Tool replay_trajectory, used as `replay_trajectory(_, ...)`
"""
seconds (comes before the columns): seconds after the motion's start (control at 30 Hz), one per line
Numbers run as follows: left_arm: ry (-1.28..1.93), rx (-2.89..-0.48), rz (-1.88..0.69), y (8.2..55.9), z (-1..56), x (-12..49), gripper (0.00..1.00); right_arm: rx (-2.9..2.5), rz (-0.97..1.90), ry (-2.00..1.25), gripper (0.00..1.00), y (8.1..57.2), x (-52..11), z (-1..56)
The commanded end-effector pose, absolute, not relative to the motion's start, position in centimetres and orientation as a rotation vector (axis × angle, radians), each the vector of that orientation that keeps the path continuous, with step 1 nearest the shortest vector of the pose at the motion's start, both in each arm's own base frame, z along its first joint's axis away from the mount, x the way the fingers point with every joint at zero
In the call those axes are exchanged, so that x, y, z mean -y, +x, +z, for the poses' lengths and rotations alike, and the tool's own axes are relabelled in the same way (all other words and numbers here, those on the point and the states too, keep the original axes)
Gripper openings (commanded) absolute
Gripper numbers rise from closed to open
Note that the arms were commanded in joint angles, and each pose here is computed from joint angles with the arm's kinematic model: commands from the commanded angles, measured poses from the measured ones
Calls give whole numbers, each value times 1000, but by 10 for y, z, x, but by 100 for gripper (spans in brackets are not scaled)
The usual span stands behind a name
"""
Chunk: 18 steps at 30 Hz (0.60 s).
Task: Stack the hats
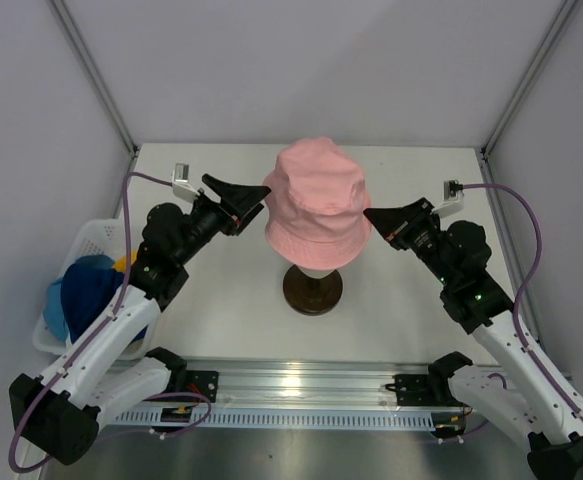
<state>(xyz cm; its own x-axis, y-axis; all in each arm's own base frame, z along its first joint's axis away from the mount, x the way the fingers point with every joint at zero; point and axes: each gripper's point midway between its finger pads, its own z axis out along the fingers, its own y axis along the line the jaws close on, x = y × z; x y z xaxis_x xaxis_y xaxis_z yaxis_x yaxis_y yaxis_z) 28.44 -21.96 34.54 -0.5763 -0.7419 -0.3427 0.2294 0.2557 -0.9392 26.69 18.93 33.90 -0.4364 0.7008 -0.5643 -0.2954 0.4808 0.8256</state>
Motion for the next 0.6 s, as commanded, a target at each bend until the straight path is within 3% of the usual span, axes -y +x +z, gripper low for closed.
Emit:
replay_trajectory(0.0, -595, -1572, -1469, 296, 363, 207, 79, -1701, 1095, 369, 0, 272, -182, 329)
replay_trajectory(0.47, -640, -1517, -1639, 316, 378, 226, 75, -1715, 1086, 366, 0, 278, -185, 327)
replay_trajectory(0.5, -622, -1510, -1656, 315, 381, 228, 65, -1710, 1080, 367, 0, 277, -184, 329)
replay_trajectory(0.57, -615, -1503, -1657, 314, 383, 228, 62, -1709, 1078, 367, 0, 277, -183, 330)
